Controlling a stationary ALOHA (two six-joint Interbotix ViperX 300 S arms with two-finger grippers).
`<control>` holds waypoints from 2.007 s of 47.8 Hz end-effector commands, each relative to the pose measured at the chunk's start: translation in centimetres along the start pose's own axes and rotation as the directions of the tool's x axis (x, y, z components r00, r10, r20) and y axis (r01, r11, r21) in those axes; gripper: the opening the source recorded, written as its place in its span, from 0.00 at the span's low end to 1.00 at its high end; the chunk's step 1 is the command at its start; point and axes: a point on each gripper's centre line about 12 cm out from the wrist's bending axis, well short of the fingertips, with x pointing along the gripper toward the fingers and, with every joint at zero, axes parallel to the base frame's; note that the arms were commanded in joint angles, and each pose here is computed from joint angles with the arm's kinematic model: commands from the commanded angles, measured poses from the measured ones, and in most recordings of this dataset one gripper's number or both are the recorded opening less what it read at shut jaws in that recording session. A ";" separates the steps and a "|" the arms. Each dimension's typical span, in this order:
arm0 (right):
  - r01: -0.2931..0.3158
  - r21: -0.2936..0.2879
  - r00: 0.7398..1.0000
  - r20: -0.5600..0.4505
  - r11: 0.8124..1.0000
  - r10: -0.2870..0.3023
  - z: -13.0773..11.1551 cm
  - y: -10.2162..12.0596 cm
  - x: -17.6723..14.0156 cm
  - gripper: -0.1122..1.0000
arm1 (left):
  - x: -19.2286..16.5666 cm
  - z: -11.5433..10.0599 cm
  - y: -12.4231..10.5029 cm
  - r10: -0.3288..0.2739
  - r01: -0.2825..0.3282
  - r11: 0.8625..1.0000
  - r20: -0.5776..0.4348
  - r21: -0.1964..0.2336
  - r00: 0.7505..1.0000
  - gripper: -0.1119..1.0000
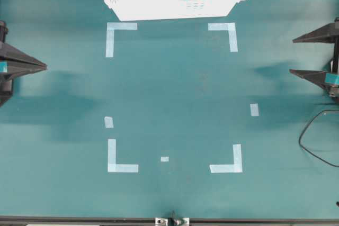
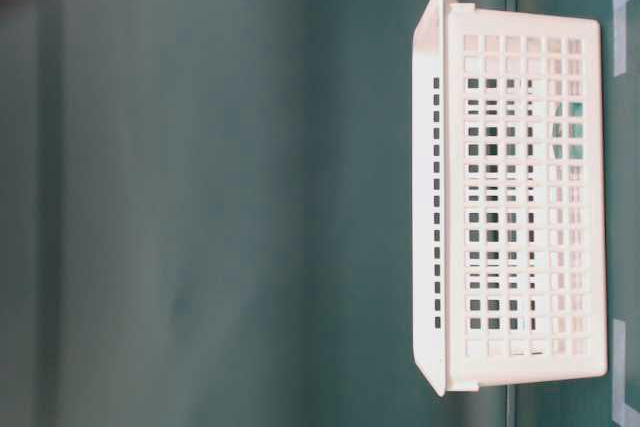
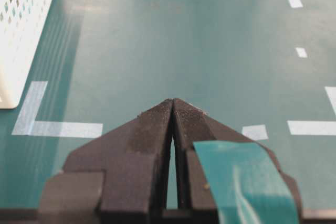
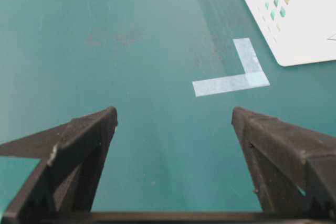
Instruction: Put the tape in the middle into the white basket.
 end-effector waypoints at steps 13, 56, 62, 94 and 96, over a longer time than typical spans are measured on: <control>-0.005 -0.002 1.000 0.014 1.000 0.005 0.5 0.1 0.1 0.98 | 0.0 0.5 0.0 -0.002 0.002 1.000 0.012 0.002 1.000 0.00; -0.015 -0.003 0.999 0.031 1.000 0.015 -0.1 0.1 0.0 0.98 | 0.0 0.5 0.0 -0.002 0.002 1.000 0.012 0.000 1.000 0.00; -0.020 0.002 0.999 0.036 1.000 0.020 -0.3 0.1 -0.1 0.98 | 0.0 0.5 0.0 -0.002 0.002 1.000 0.012 0.000 1.000 0.00; -0.021 -0.003 0.999 0.037 1.000 0.021 -0.4 0.1 -0.1 0.98 | 0.0 0.5 0.0 -0.002 0.002 1.000 0.012 0.000 1.000 0.00; -0.021 -0.003 0.999 0.037 1.000 0.021 -0.4 0.1 -0.1 0.98 | 0.0 0.5 0.0 -0.002 0.002 1.000 0.012 0.002 1.000 0.00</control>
